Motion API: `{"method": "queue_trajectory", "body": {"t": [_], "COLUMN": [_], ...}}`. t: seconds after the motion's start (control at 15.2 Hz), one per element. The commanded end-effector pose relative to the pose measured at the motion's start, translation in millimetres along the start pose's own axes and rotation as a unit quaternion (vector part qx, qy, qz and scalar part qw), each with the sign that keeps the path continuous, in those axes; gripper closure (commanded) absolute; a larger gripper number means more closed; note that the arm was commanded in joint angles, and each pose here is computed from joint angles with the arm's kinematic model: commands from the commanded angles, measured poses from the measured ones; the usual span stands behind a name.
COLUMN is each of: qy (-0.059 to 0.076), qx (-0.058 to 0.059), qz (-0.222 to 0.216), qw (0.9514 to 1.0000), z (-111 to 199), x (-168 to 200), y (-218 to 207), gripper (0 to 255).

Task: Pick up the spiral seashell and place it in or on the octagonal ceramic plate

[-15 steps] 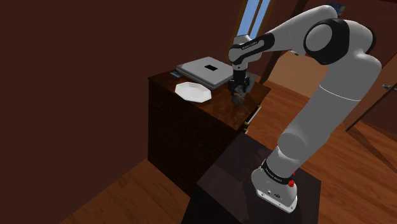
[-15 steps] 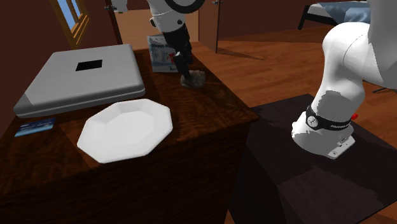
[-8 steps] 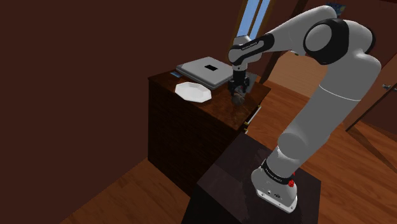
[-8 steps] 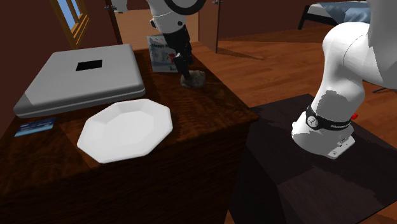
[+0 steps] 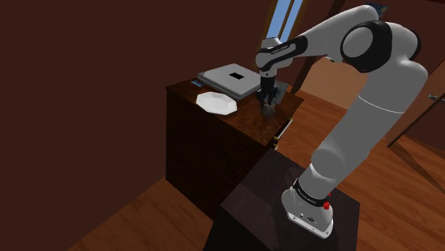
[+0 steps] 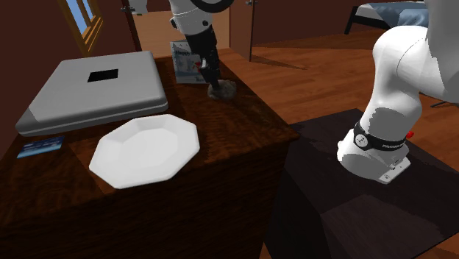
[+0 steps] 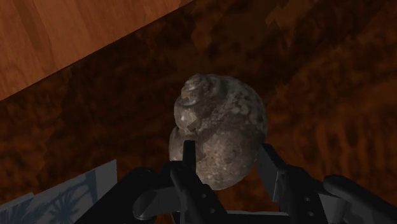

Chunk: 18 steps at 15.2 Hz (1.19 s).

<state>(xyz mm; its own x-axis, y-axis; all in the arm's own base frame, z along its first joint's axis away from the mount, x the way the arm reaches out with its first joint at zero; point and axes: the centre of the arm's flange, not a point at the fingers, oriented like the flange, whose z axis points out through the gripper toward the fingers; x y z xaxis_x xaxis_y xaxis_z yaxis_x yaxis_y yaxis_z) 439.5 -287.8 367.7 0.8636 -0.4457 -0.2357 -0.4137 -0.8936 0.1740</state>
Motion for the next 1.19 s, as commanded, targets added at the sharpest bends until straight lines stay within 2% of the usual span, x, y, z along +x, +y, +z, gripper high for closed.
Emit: {"method": "queue_trajectory", "body": {"t": [0.0,0.07,0.46,0.53,0.59,0.86,0.92,1.12], "qy": [-0.010,-0.010,-0.010,-0.009,-0.009,0.034,0.038,0.038], "qx": [-0.001,-0.001,-0.001,-0.001,-0.001,-0.019,-0.020,-0.020], "qz": [0.002,0.002,0.002,0.002,0.002,-0.034,-0.038,-0.038], "qw": [0.9999,0.9999,0.9999,1.0000,1.0000,0.9987,0.9983,0.9983], "z": [8.7,11.4,-18.9,-13.4,-13.4,14.1,16.9,32.7], "x": [-1.1,-3.1,-10.6,-9.7,-9.7,-41.5,-44.4,-43.2], "y": [2.1,3.5,9.0,8.7,8.7,45.0,48.7,49.3], "gripper": [255,255,255,255,0,0,0,0]}}
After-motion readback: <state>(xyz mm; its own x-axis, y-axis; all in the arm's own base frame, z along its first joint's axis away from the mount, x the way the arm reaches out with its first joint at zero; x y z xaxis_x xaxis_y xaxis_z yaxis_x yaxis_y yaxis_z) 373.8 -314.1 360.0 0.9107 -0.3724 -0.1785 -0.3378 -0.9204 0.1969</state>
